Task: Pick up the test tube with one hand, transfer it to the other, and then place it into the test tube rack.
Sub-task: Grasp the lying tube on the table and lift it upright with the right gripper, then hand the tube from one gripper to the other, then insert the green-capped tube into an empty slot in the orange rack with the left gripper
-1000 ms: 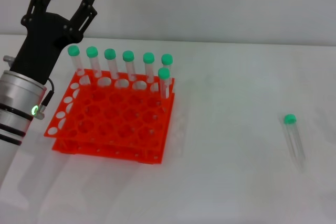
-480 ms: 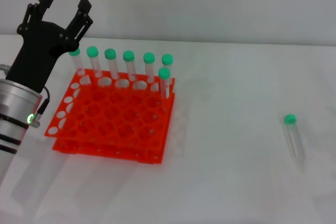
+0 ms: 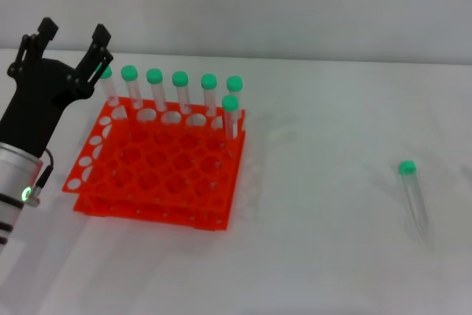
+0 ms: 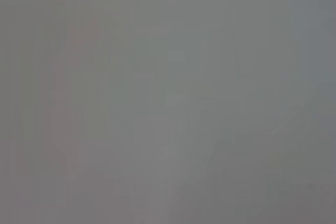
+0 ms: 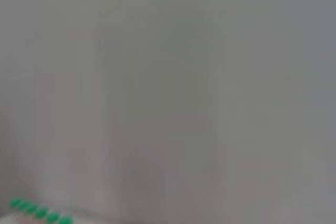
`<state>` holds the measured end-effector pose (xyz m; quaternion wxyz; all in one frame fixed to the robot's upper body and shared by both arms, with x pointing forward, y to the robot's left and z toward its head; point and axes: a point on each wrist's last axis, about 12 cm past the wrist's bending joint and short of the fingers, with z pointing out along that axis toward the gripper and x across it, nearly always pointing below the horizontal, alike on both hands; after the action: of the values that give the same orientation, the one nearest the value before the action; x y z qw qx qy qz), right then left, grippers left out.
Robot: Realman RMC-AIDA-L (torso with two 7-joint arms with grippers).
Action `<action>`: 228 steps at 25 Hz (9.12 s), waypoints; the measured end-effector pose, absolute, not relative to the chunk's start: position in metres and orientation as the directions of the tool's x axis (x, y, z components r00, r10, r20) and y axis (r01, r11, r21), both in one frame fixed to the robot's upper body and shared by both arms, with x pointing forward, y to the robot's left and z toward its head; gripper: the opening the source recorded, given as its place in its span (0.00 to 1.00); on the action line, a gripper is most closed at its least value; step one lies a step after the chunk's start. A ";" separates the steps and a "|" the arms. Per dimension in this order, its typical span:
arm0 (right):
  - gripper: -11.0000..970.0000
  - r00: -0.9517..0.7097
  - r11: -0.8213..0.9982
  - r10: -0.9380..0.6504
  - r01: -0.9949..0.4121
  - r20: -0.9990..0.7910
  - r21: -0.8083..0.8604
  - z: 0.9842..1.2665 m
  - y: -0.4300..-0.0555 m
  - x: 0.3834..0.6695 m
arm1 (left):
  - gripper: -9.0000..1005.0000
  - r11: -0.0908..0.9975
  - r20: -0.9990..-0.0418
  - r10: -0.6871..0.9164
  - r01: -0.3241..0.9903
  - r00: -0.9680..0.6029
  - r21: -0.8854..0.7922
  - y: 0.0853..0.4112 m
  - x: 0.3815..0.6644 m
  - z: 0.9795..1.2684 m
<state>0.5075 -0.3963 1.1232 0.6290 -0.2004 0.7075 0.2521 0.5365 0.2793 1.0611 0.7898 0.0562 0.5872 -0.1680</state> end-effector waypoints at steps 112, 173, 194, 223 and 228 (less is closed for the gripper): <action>0.20 -0.106 0.701 -0.314 -0.696 -0.943 -0.156 1.177 -0.203 0.590 | 0.87 0.378 -0.866 -0.297 0.784 -0.401 -0.493 0.230 0.605 1.134; 0.20 0.028 0.545 -0.377 -0.801 -0.926 -0.246 1.183 -0.174 0.578 | 0.32 0.406 -0.915 -0.147 0.820 -0.376 -0.402 0.191 0.618 1.134; 0.49 -0.213 0.759 -0.314 -0.642 -0.925 -0.109 1.145 -0.252 0.597 | 0.20 0.474 -0.951 -0.185 0.825 -0.249 -0.308 0.211 0.608 1.134; 0.88 -0.287 0.807 -0.271 -0.588 -0.919 -0.054 1.130 -0.272 0.602 | 0.20 0.752 -0.957 -0.235 0.592 -0.167 -0.288 0.283 0.548 1.091; 0.88 -0.289 0.807 -0.263 -0.589 -0.921 -0.046 1.130 -0.271 0.602 | 0.20 0.749 -0.947 -0.227 0.581 -0.228 -0.319 0.274 0.558 1.080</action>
<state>0.6018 -0.2709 1.1303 0.5315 -0.2703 0.7880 0.1533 0.5583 0.2743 1.0802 0.6088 0.1244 0.7098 -0.3317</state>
